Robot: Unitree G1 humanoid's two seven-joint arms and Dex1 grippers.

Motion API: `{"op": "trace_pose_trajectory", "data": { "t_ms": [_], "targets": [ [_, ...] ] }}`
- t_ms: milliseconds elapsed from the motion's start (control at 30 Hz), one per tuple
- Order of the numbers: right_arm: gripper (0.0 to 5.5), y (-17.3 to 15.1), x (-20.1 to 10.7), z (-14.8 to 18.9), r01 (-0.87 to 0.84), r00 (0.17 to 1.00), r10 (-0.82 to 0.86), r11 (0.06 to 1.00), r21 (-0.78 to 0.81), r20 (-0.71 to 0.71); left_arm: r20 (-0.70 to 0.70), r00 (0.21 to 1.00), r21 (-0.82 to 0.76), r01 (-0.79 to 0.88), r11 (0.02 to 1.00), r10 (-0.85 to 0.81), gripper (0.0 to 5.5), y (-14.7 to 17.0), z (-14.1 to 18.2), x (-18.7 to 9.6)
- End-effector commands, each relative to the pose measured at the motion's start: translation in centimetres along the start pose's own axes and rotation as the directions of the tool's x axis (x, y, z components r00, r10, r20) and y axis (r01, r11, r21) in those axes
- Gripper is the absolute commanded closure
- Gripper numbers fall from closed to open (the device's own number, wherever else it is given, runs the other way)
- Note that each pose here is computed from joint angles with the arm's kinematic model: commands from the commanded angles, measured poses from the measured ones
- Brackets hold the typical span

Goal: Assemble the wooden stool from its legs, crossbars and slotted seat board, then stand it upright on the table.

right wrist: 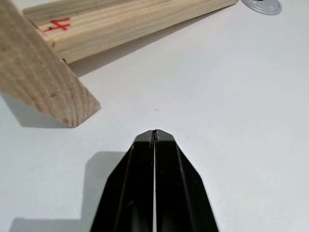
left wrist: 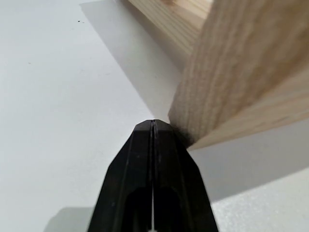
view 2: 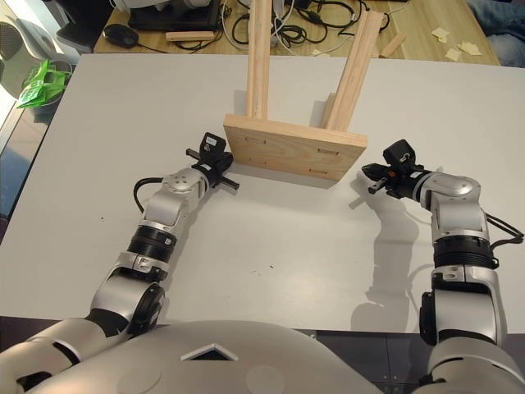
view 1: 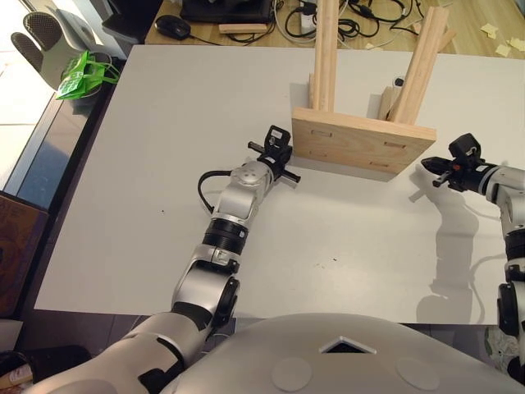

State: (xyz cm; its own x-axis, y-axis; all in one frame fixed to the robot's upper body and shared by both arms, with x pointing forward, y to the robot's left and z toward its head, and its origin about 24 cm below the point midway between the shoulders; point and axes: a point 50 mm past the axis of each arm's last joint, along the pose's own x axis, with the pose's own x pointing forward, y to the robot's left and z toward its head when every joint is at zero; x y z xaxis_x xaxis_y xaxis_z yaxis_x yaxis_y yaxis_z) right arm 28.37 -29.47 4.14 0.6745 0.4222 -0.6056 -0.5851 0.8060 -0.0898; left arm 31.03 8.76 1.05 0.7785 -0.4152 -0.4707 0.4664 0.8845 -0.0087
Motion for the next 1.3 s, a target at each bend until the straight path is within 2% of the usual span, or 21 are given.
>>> {"op": "trace_pose_trajectory", "data": {
  "t_ms": [33, 367, 667, 1300],
  "targets": [
    [5.50, 0.2, 0.9, 1.3, -0.022, 1.000, 0.022, 0.999, -0.027, 0.020, -0.046, 0.999, -0.015, 0.011, 1.000, -0.012, 5.49, -0.1, -0.7, 0.1],
    [5.50, 0.8, 1.6, 1.2, -0.062, 0.998, 0.062, 0.998, -0.024, 0.019, -0.055, 0.998, -0.007, 0.028, 1.000, -0.029, 5.49, -0.2, -0.7, -0.2],
    [5.50, 1.7, 1.0, 0.4, -0.143, 0.990, 0.144, 0.987, -0.074, 0.001, -0.056, 0.998, -0.007, 0.034, 0.999, -0.035, 5.49, -0.4, -0.7, -0.6],
    [5.50, 2.3, 1.9, 0.6, -0.147, 0.989, 0.148, 0.986, -0.083, 0.003, -0.055, 0.998, -0.024, 0.042, 0.999, -0.043, 5.49, -0.7, -0.7, -0.7]
  ]
}}
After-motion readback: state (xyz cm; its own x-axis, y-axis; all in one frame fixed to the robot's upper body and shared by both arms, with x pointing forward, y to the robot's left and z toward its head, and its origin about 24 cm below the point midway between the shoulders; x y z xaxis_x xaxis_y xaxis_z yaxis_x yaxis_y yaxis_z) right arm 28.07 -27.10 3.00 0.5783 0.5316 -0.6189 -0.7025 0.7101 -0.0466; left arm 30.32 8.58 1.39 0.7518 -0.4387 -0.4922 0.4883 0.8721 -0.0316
